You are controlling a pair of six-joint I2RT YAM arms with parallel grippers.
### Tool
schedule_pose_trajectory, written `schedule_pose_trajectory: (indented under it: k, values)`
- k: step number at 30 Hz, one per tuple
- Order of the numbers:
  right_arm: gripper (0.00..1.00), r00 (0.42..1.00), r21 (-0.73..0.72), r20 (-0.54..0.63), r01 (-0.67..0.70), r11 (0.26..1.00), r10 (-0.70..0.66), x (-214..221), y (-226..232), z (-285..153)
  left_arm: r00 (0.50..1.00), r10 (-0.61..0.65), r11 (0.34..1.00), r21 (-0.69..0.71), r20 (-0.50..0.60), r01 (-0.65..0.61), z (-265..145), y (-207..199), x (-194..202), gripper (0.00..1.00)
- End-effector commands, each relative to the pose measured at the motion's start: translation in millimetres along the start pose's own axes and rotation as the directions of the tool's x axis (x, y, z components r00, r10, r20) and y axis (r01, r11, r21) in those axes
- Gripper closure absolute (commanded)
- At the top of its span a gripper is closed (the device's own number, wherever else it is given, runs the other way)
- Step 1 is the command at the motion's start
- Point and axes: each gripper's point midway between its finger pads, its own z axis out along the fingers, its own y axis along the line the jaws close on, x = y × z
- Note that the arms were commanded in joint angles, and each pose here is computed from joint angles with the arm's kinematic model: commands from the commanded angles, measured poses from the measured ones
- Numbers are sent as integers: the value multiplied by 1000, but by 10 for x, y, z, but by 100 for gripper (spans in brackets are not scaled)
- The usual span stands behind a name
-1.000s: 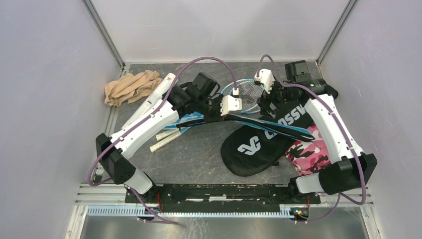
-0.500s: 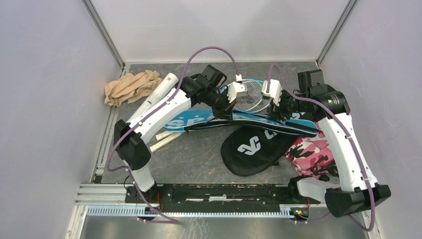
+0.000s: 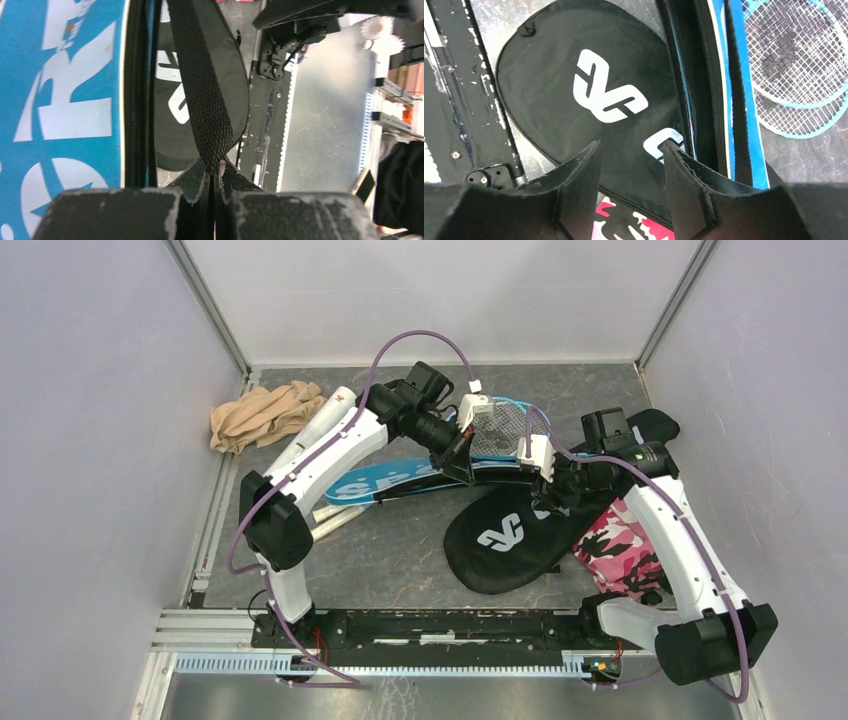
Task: Pack up the badminton gear
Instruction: Open the racket bag at the center of the board.
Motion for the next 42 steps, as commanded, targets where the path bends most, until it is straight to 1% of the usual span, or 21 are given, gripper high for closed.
schedule_pose_trajectory:
  k: [1, 3, 6, 11, 14, 20, 24, 31, 33, 38, 42]
  values:
    - [43, 997, 32, 43, 65, 997, -66, -97, -168, 77, 998, -55, 992, 112, 40, 50, -51, -227, -139, 98]
    - [39, 996, 28, 49, 77, 997, -79, -94, -198, 124, 997, -64, 990, 125, 42, 59, -56, -247, -143, 98]
    - [34, 994, 26, 53, 92, 995, -93, -75, -254, 198, 996, -77, 987, 144, 44, 70, -69, -262, -143, 98]
    - [30, 991, 36, 62, 118, 992, -120, -74, -360, 300, 993, -105, 977, 194, 56, 92, -113, -300, -185, 98]
    - [28, 989, 80, 79, 121, 989, -128, -116, -488, 339, 989, -136, 967, 226, 62, 118, -130, -284, -211, 98]
    - [28, 977, 215, 128, 139, 967, -169, -177, -751, 418, 972, -227, 937, 287, 67, 199, -144, -189, -204, 98]
    - [32, 970, 270, 141, 153, 951, -196, -192, -881, 460, 955, -291, 909, 330, 61, 256, -149, -164, -196, 98]
    - [39, 966, 263, 132, 180, 948, -220, -184, -954, 522, 949, -311, 893, 357, 51, 273, -151, -188, -189, 98]
    - [39, 966, 251, 124, 193, 949, -229, -160, -949, 552, 946, -320, 885, 371, 44, 282, -142, -197, -188, 98]
    - [38, 962, 245, 116, 212, 946, -246, -104, -959, 650, 940, -341, 865, 402, 33, 300, -127, -202, -204, 98]
    - [33, 951, 290, 118, 243, 926, -286, -134, -1000, 672, 937, -347, 856, 419, 29, 304, -132, -221, -211, 98]
